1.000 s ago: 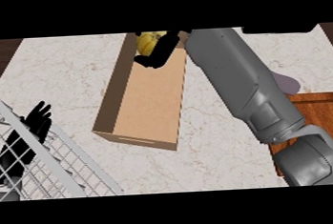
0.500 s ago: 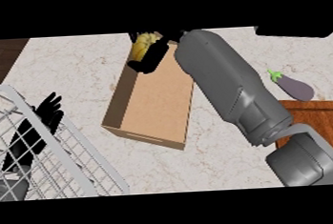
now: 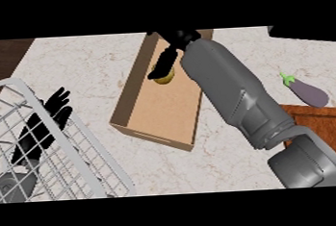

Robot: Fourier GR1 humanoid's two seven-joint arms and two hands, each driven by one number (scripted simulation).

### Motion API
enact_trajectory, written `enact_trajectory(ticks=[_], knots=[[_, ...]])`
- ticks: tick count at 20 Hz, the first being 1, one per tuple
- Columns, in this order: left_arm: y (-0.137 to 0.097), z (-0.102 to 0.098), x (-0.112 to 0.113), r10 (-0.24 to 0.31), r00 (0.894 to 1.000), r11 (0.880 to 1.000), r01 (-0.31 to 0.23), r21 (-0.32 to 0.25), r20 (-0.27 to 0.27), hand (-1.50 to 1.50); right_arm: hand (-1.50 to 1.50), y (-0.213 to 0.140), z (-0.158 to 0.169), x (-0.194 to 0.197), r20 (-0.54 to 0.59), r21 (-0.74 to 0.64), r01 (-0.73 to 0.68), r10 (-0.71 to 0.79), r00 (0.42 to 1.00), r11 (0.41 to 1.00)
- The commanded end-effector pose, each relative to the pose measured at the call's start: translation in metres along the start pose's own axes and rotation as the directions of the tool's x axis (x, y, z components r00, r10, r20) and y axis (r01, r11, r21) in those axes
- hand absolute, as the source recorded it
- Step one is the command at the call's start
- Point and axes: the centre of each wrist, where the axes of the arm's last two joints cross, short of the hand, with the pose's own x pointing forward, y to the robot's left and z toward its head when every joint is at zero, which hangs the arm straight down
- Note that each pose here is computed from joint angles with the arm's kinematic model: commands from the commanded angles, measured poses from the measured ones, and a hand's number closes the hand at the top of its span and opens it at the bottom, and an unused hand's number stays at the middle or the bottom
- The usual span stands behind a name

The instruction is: Pick the squash from the cutting board and place it in the cardboard box

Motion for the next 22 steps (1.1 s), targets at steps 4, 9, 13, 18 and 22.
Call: enact_trajectory(ticks=[4,9,13,18,22], knots=[[0.004,-0.015,0.016,0.033,0.999,0.999,-0.034,0.027,0.041,0.00,-1.50,-0.001,0.001,0.001,0.123,-0.115,0.118,-0.104,0.987,0.986],[0.008,-0.014,0.015,0.031,0.999,0.997,-0.032,0.063,0.027,0.00,-1.50,-0.004,0.003,-0.003,0.185,-0.207,0.296,-0.260,0.948,0.932],[0.011,-0.005,0.003,0.017,1.000,0.996,-0.018,0.088,0.014,0.00,-1.50,-0.013,-0.001,0.006,0.217,-0.207,0.402,-0.359,0.908,0.892],[0.034,0.000,0.004,0.021,1.000,0.994,-0.021,0.107,0.005,0.00,-1.50,-0.040,0.015,-0.020,0.231,-0.235,0.461,-0.411,0.882,0.856],[0.018,-0.001,0.002,0.020,1.000,0.994,-0.019,0.108,-0.006,0.00,-1.50,-0.079,0.043,-0.053,0.216,-0.293,0.457,-0.408,0.887,0.840]])
